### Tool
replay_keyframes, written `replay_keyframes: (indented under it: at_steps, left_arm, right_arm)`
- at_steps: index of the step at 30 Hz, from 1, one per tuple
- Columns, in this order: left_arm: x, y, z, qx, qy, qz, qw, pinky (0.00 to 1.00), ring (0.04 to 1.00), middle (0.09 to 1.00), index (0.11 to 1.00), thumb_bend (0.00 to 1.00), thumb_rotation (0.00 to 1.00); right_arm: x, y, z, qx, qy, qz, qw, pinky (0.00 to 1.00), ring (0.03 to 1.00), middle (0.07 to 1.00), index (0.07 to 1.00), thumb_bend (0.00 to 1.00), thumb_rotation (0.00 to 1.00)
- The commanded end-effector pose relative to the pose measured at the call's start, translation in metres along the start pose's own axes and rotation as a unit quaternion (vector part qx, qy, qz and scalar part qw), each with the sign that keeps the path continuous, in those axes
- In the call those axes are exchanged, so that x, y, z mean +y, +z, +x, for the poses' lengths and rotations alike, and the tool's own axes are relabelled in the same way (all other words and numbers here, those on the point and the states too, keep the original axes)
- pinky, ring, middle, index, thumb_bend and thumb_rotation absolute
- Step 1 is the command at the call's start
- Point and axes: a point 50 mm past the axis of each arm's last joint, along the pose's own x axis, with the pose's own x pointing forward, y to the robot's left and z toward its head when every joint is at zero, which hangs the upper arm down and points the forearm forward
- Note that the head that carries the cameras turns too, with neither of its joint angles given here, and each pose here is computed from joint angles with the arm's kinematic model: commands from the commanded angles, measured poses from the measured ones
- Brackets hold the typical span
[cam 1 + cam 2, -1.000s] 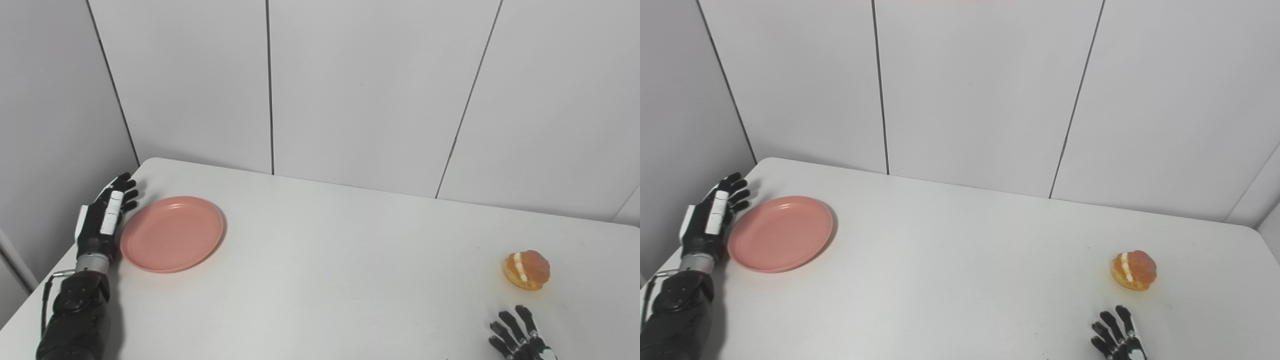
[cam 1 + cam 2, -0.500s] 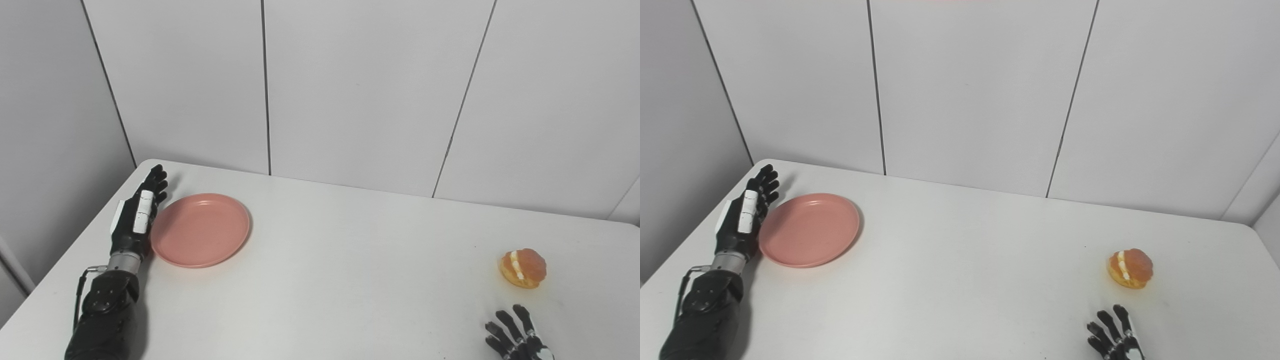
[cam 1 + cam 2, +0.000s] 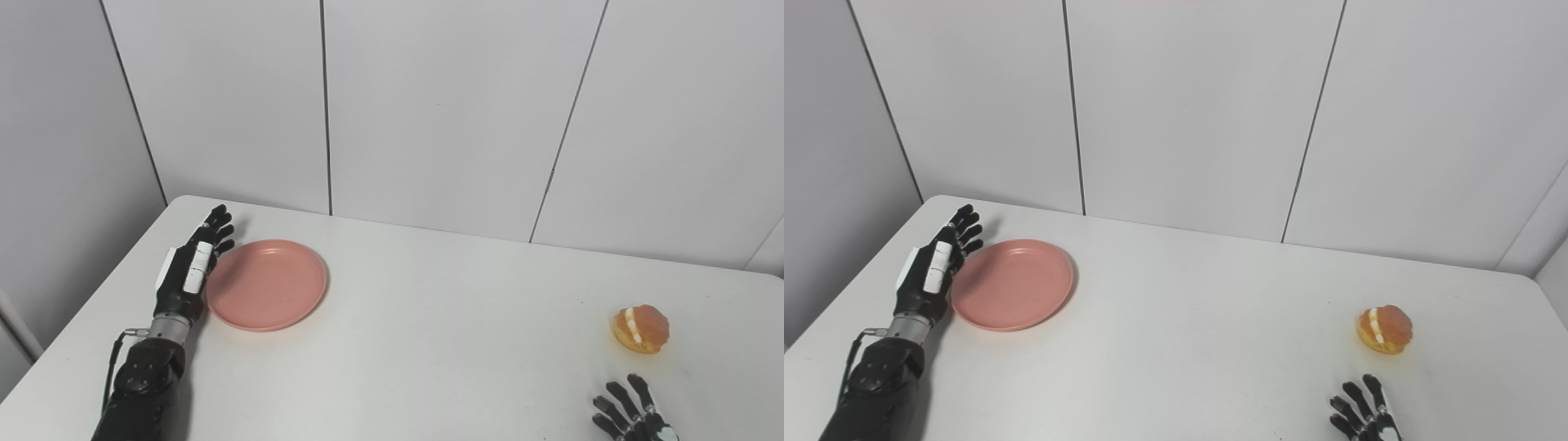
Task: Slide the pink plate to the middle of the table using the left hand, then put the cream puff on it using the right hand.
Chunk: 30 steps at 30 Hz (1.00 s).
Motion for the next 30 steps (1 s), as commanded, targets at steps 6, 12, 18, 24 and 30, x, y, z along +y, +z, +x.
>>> replay_keyframes:
  at_steps: [6, 12, 18, 24, 30]
  left_arm:
    - [-0.039, 0.004, -0.008, 0.006, -0.028, -0.023, 0.999, 0.87, 0.888, 0.904, 0.871, 0.87, 0.93]
    - [-0.061, 0.008, -0.009, 0.007, -0.054, -0.033, 0.998, 0.86, 0.901, 0.92, 0.879, 0.88, 0.92]
    - [-0.08, 0.008, -0.009, 0.012, -0.073, -0.038, 0.997, 0.84, 0.906, 0.924, 0.881, 0.9, 0.93]
    - [-0.098, 0.003, -0.007, 0.018, -0.088, -0.054, 0.994, 0.84, 0.903, 0.918, 0.875, 0.9, 0.92]
    - [-0.109, 0.001, -0.004, 0.024, -0.104, -0.06, 0.993, 0.83, 0.906, 0.927, 0.874, 0.92, 0.9]
  right_arm:
    - [0.001, -0.005, -0.011, 0.029, 0.003, -0.001, 1.0, 0.86, 0.863, 0.916, 0.984, 0.8, 1.0]
    - [0.002, -0.005, -0.011, 0.031, 0.005, -0.002, 0.999, 0.85, 0.855, 0.911, 0.981, 0.82, 1.0]
    - [0.003, -0.005, -0.012, 0.031, 0.006, -0.002, 1.0, 0.85, 0.855, 0.91, 0.979, 0.82, 1.0]
    - [0.005, -0.005, -0.012, 0.03, 0.007, -0.001, 1.0, 0.85, 0.852, 0.909, 0.978, 0.81, 1.0]
    - [0.007, -0.004, -0.012, 0.031, 0.006, -0.001, 0.999, 0.83, 0.842, 0.901, 0.971, 0.81, 1.0]
